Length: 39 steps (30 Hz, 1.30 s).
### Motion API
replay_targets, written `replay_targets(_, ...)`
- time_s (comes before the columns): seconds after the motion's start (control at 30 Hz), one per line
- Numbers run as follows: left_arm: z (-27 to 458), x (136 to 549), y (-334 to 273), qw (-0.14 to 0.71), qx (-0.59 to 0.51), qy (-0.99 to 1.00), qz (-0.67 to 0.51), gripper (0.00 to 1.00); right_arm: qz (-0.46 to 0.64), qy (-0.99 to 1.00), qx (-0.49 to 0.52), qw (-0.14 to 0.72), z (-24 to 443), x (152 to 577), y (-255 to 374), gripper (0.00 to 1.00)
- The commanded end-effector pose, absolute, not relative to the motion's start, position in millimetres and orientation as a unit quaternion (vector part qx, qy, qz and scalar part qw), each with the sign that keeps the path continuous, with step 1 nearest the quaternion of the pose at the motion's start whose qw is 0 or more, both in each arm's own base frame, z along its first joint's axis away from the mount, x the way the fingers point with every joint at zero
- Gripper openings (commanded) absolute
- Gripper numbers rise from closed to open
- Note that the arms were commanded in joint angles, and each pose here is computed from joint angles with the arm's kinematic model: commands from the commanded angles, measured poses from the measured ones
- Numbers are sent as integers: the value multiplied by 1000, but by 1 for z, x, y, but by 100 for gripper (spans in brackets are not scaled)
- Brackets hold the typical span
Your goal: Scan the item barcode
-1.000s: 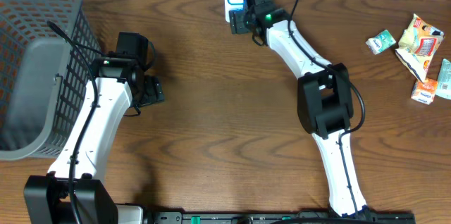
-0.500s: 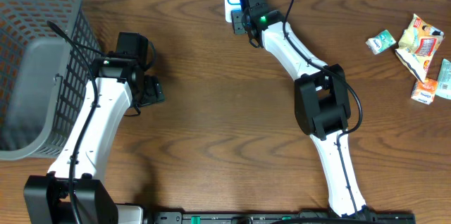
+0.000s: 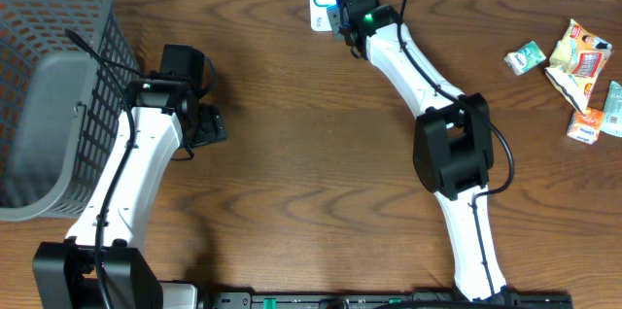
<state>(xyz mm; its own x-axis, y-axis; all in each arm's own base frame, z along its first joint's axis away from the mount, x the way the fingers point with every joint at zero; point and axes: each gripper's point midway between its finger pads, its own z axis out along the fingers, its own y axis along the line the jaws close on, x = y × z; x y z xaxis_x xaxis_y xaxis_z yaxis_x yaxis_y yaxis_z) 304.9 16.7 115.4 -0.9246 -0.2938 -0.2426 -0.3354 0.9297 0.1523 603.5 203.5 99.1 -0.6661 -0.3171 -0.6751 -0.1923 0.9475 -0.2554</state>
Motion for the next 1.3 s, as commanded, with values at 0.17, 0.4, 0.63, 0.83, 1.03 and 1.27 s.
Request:
replay_targets(0.17, 115, 303, 19, 107, -169, 975, 101, 98, -278, 810, -265, 444, 173, 622, 198, 57)
replay_targets(0.4, 114, 303, 19, 107, -169, 975, 101, 97, -309, 735, -344, 496, 210, 634, 232, 60)
replay_targets(0.63, 115, 303, 19, 107, -169, 975, 101, 98, -331, 680, -417, 503, 220, 634, 258, 66)
replay_targets(0.83, 114, 303, 19, 107, -169, 975, 101, 98, -334, 673, -432, 499, 209, 632, 270, 66)
replay_targets(1.03, 115, 303, 19, 107, -169, 975, 101, 97, -325, 711, -357, 511, 212, 635, 250, 68)
replay_targets(1.27, 115, 303, 19, 107, -169, 975, 101, 98, -345, 797, -180, 461, 191, 631, 162, 71)
